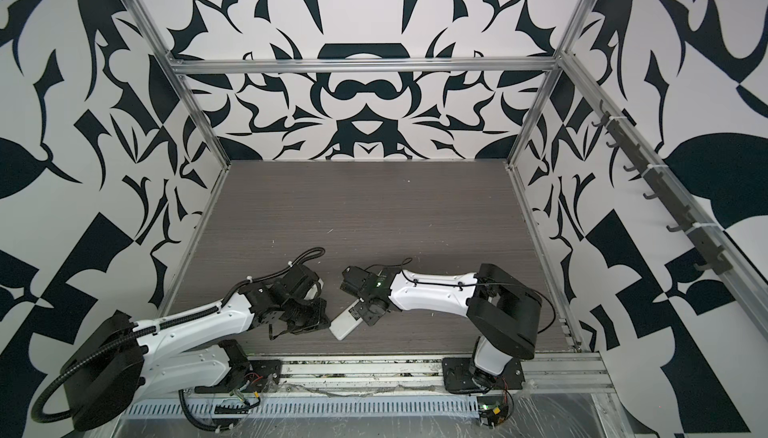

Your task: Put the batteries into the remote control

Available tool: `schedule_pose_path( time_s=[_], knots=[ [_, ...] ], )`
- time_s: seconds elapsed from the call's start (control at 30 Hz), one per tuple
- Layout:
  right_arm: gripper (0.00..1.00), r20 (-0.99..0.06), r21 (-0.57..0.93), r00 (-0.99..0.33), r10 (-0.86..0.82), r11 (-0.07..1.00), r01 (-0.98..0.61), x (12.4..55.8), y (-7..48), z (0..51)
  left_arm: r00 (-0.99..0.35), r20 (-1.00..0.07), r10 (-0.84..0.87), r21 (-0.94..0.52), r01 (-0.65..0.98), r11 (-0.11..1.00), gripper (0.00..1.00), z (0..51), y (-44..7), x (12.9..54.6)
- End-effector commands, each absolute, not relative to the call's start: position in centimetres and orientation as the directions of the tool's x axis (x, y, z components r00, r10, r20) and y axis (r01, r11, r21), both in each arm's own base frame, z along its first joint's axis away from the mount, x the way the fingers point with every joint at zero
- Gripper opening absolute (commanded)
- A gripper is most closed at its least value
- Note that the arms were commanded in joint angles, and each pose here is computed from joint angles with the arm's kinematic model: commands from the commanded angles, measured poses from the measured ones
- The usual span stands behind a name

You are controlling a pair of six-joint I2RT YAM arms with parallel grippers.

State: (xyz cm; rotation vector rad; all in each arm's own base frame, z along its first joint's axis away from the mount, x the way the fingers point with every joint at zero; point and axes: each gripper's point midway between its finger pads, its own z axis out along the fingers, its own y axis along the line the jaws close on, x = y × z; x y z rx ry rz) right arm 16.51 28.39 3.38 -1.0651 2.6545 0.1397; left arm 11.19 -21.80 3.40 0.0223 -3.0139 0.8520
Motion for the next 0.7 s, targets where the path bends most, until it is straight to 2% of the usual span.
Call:
schedule_pose_path(
  time_s=[0.0, 0.4, 0.67],
  knots=[
    [0.08, -0.334, -0.014, -0.707, -0.624, 0.753, -0.658, 17.0, 28.31, 4.03, -1.0, 0.025, -0.011, -0.492, -0.022, 0.87, 0.0, 2.42, -20.7, 10.6],
    [0.07, -0.36, 0.003, -0.711, -0.605, 0.761, -0.649, 16.86, 29.07, 3.75, -1.0, 0.028, -0.009, -0.49, -0.022, 0.872, 0.0, 2.24, -20.66, 10.54],
    [0.02, -0.395, 0.02, -0.704, -0.59, 0.761, -0.649, 16.67, 29.27, 4.16, -0.999, 0.031, -0.011, -0.486, -0.025, 0.874, 0.0, 2.06, -20.6, 10.52]
  ],
)
